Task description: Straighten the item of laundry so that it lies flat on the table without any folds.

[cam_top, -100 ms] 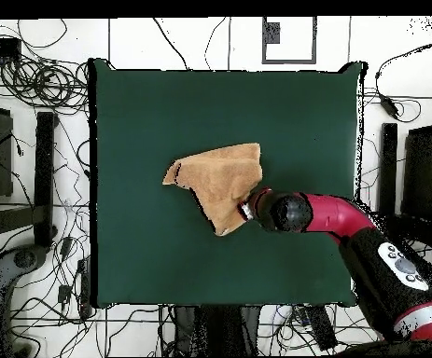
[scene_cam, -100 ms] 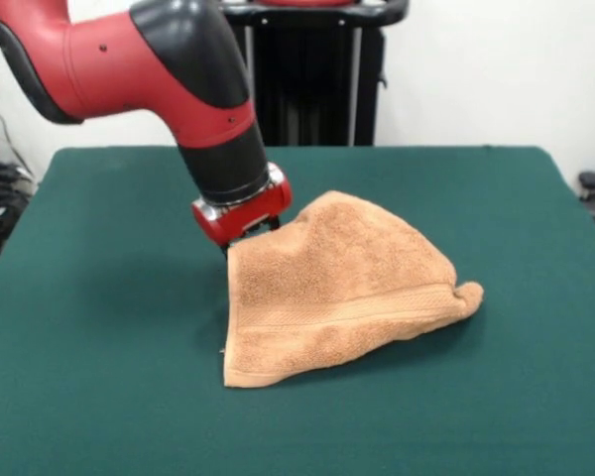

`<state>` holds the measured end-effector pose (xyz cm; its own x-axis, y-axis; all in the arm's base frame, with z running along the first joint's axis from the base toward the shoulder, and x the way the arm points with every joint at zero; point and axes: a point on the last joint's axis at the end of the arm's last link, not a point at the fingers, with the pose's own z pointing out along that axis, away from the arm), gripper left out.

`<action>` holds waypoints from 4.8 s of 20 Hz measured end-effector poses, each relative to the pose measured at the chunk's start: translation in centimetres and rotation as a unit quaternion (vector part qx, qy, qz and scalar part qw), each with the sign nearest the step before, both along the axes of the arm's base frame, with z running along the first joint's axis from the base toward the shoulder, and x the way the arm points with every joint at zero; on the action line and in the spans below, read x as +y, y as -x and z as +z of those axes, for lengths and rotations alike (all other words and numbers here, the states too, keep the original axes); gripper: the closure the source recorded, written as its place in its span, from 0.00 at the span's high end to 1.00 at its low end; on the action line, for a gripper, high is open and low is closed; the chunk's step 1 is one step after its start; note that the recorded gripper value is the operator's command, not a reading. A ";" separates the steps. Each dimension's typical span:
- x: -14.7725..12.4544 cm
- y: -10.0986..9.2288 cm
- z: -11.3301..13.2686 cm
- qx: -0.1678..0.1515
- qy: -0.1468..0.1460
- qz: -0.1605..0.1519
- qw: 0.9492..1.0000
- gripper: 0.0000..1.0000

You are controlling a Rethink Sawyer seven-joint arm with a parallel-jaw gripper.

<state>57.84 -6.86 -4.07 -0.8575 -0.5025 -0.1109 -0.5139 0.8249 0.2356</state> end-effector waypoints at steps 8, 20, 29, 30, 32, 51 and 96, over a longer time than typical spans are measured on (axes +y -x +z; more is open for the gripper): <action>-0.1 0.0 -0.1 -0.001 -0.009 -0.008 1.000 1.00; 1.3 -0.1 -0.5 -0.010 0.003 0.010 1.000 0.00; 4.7 0.8 0.4 0.002 0.068 0.075 0.995 0.00; 4.9 1.0 0.6 0.004 0.078 0.082 0.994 0.00; 5.2 1.3 1.1 0.009 0.092 0.092 0.992 0.00; 0.5 7.1 5.6 0.104 0.207 0.105 0.967 0.00; -5.8 7.9 5.6 0.062 0.219 0.041 0.973 1.00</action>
